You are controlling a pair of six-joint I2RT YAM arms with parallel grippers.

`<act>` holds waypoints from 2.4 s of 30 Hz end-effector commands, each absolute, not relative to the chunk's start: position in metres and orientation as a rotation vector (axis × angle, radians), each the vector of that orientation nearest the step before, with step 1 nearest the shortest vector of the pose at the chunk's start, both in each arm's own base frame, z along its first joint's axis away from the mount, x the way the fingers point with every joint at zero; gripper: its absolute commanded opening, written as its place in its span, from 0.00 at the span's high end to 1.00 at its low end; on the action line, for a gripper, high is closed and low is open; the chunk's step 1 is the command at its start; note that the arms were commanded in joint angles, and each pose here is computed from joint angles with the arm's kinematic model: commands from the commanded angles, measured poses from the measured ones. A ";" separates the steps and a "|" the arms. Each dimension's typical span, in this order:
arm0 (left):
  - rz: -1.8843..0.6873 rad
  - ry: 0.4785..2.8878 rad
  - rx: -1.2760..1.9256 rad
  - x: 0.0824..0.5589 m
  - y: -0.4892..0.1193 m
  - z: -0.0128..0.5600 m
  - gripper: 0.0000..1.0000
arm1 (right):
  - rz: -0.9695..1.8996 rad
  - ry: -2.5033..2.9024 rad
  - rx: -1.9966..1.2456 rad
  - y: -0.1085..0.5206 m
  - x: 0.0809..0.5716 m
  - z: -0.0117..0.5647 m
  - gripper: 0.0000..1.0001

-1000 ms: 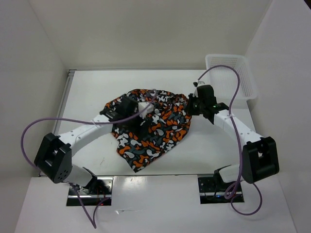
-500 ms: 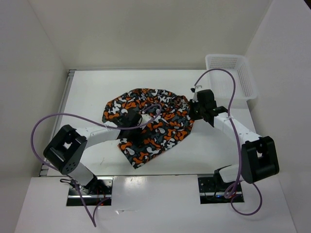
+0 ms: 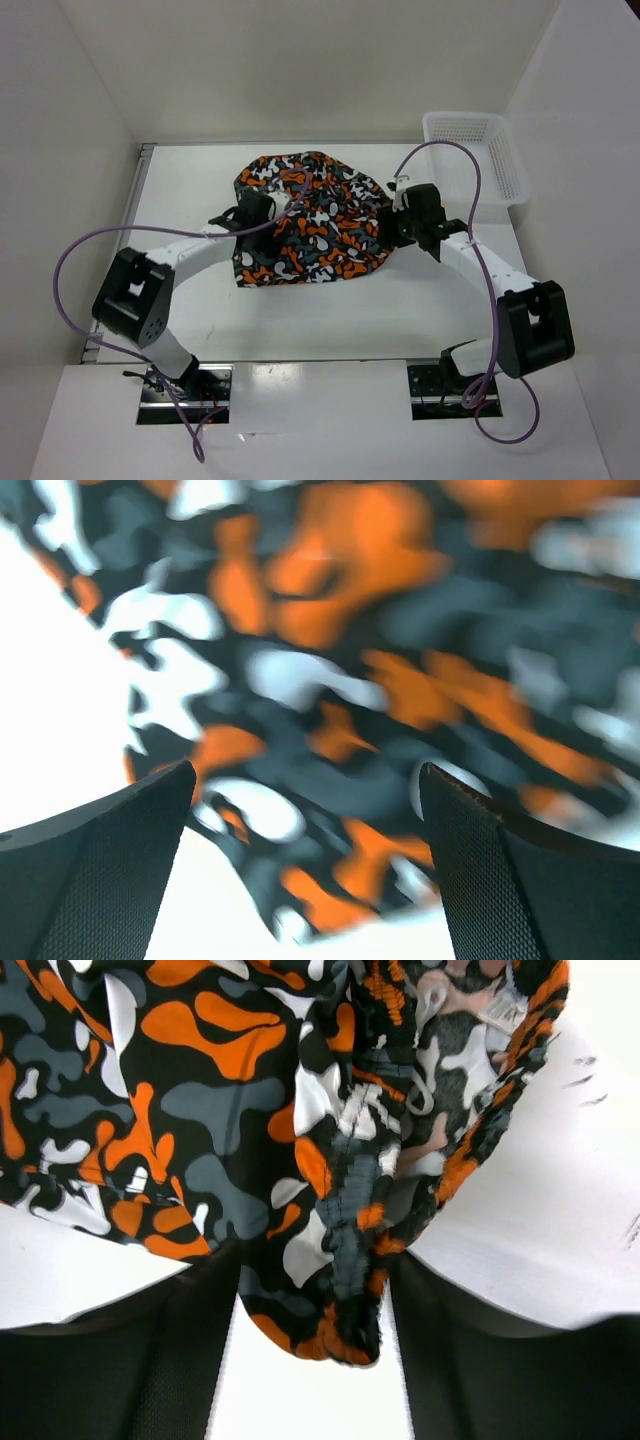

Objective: Fold and stack the shorts
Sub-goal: Flatten the shorts out

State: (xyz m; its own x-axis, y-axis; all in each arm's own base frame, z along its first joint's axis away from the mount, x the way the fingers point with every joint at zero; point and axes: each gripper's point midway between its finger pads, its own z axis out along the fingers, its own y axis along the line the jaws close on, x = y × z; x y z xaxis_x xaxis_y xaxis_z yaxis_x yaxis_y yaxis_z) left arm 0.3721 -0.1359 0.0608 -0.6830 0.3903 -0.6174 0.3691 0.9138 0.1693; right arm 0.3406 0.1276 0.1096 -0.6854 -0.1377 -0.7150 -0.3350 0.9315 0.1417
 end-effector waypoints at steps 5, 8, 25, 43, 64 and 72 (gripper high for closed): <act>0.001 2.612 0.726 0.262 -0.117 0.032 0.01 | 0.148 2.233 -0.549 0.109 0.356 0.134 0.23; 0.017 2.617 0.724 0.258 -0.113 0.022 0.01 | 0.086 2.208 -0.656 0.106 0.366 0.145 0.23; 0.056 2.673 0.728 0.241 -0.099 -0.012 0.58 | 0.059 2.404 -0.905 0.103 0.342 0.052 0.71; -0.125 2.873 0.695 0.160 -0.073 0.069 0.79 | 0.229 2.464 -1.623 0.084 0.234 0.023 0.97; -0.472 2.582 0.251 0.341 -0.068 0.097 0.28 | 0.402 2.234 -1.115 0.155 0.315 0.098 0.25; -0.561 2.743 0.242 0.310 -0.077 0.044 0.22 | 0.285 2.323 -1.162 0.135 0.311 0.045 0.33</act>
